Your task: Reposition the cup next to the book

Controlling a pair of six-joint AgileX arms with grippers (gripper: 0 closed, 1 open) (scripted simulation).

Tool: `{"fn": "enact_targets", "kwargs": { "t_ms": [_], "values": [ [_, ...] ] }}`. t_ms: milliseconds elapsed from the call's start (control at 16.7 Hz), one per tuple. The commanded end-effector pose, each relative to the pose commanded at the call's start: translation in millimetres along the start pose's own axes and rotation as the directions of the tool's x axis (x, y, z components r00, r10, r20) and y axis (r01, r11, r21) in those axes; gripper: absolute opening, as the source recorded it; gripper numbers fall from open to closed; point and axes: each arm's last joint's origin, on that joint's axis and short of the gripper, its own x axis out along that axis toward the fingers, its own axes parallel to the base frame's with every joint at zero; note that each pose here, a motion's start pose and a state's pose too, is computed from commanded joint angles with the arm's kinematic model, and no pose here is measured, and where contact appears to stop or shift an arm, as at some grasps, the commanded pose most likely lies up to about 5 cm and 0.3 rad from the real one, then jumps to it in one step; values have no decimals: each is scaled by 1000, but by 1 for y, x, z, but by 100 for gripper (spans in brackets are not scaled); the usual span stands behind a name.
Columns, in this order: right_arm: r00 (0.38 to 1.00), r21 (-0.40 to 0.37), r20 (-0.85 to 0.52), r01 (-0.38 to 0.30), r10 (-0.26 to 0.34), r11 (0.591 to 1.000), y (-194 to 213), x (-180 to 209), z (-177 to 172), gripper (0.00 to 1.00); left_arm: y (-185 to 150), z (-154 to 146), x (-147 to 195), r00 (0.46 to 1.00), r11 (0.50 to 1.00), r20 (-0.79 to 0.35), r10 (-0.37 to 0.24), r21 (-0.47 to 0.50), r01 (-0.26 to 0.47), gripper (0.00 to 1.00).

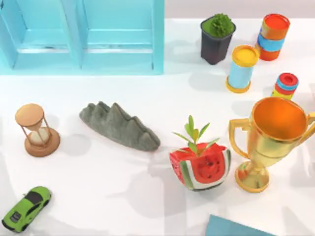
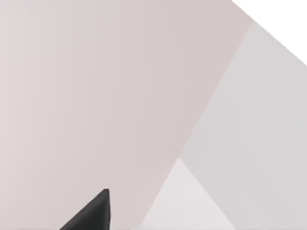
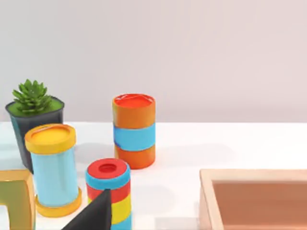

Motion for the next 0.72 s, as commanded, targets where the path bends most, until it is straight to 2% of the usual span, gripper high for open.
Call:
{"fn": "enact_targets", "kwargs": {
  "t_ms": [60,180,300,420,600,720],
  "values": [
    [1000,0,0,0,0,1000,0,0,0,100,4,-8,11,997,994,-14,-80,74,81,100],
    [1000,0,0,0,0,1000,0,0,0,100,5,-24,36,966,945,-25,-258,203,258,100],
    [1000,0,0,0,0,1000,0,0,0,100,-2,-39,62,900,855,-13,-436,307,418,100],
    [1000,0,0,0,0,1000,0,0,0,100,-14,-52,85,806,747,19,-591,390,539,100],
    [1000,0,0,0,0,1000,0,0,0,100,-33,-65,108,667,614,73,-741,474,631,100],
    [1000,0,0,0,0,1000,0,0,0,100,-40,-68,114,617,573,94,-782,498,651,100]
  ]
}}
